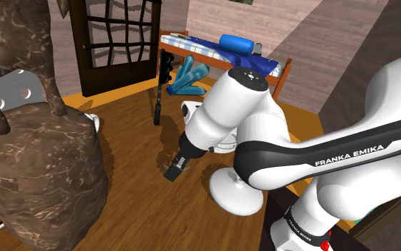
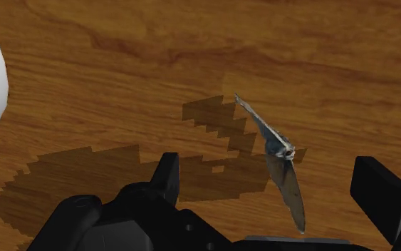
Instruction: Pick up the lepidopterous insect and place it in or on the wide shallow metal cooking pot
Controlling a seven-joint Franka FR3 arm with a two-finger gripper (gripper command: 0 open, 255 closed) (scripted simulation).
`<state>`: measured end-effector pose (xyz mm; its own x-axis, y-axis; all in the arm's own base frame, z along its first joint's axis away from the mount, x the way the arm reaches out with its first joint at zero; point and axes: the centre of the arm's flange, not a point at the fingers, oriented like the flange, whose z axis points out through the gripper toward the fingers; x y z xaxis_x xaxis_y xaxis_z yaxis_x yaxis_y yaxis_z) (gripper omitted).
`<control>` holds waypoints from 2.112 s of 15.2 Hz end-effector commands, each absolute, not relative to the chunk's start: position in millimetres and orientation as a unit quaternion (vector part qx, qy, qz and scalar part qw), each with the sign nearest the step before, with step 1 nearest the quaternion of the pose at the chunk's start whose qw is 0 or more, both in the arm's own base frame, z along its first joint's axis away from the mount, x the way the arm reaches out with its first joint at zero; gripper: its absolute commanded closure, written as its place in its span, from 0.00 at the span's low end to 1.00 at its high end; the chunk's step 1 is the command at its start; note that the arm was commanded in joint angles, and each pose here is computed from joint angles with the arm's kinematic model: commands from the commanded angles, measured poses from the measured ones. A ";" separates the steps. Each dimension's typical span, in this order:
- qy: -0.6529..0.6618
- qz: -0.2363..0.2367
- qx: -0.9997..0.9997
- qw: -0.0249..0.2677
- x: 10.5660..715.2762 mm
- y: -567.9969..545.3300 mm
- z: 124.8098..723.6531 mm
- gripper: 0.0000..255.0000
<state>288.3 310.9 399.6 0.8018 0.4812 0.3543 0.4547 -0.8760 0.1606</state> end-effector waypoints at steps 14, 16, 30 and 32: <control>0.247 0.196 0.949 0.034 288.5 310.9 404.7 1.00; 0.247 0.196 0.949 0.034 288.5 310.9 415.2 1.00; 0.247 0.196 0.949 0.034 288.5 310.9 489.2 1.00; 0.247 0.196 0.949 0.034 288.5 310.9 499.7 1.00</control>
